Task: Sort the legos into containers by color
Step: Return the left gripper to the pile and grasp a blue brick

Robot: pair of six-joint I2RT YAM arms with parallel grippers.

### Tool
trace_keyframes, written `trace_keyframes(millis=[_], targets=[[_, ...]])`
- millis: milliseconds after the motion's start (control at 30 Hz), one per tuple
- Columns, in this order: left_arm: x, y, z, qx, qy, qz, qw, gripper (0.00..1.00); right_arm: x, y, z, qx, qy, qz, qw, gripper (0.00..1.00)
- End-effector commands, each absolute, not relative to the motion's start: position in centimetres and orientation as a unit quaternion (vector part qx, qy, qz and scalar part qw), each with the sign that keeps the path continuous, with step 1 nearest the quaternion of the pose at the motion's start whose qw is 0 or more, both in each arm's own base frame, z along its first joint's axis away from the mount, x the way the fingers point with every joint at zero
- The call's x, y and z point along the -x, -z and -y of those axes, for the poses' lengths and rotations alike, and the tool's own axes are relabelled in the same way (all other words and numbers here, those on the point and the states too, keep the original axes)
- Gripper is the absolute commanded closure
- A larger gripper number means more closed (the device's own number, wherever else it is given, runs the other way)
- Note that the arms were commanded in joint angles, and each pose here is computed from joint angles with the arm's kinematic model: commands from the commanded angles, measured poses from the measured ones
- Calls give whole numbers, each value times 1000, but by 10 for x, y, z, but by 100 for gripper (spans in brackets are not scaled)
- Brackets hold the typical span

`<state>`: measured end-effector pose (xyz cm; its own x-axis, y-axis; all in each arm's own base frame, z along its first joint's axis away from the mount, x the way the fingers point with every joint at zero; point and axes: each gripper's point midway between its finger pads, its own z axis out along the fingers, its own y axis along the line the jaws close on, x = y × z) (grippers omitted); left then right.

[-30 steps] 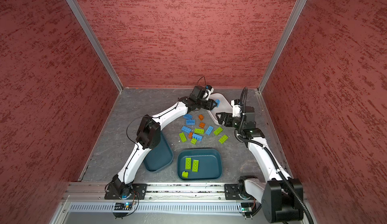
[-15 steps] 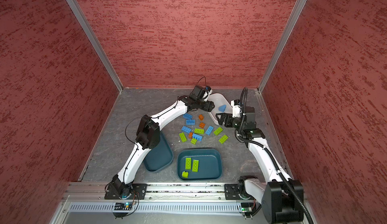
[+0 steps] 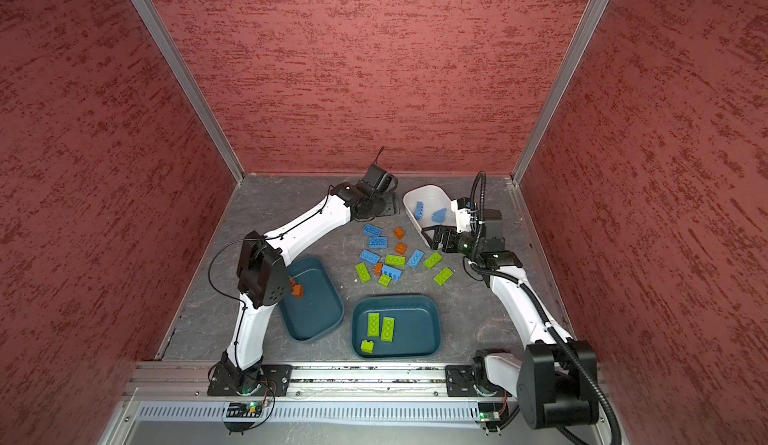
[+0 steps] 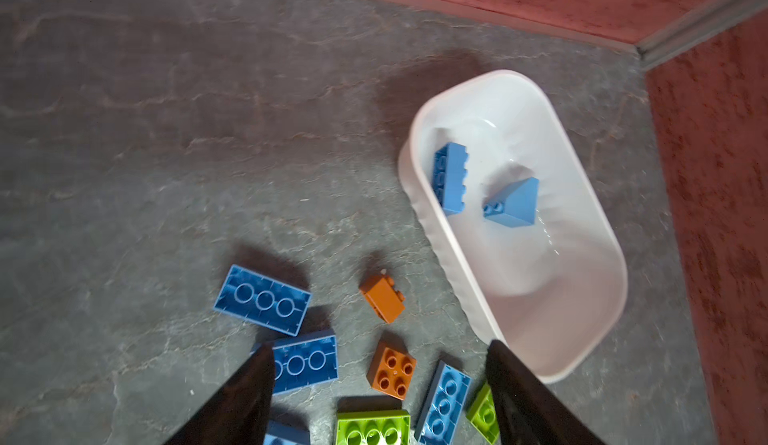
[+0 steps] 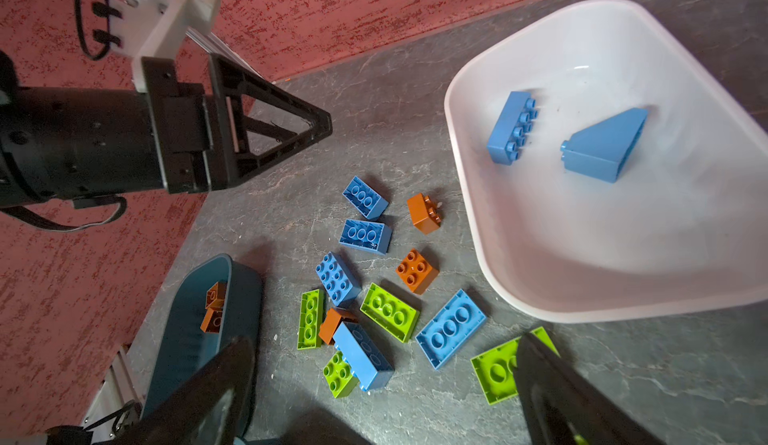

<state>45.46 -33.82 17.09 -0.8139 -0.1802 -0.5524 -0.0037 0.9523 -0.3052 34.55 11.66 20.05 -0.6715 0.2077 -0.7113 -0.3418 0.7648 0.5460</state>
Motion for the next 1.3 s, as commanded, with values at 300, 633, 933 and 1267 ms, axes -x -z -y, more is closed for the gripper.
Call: trace_keyframes(millis=[300, 633, 933, 1267], targets=[[-460, -101, 296, 290, 59, -918, 264, 22, -349, -211, -121, 65, -347, -836, 419, 1], [-464, -66, 291, 336, 40, -912, 232, 25, -351, -206, -122, 66, -352, -837, 413, 1], [-464, -48, 289, 345, 26, -913, 218, 29, -353, -201, -123, 65, -353, -839, 408, 1], [-464, -36, 286, 339, 12, -916, 215, 37, -353, -199, -123, 65, -354, -841, 405, 1]])
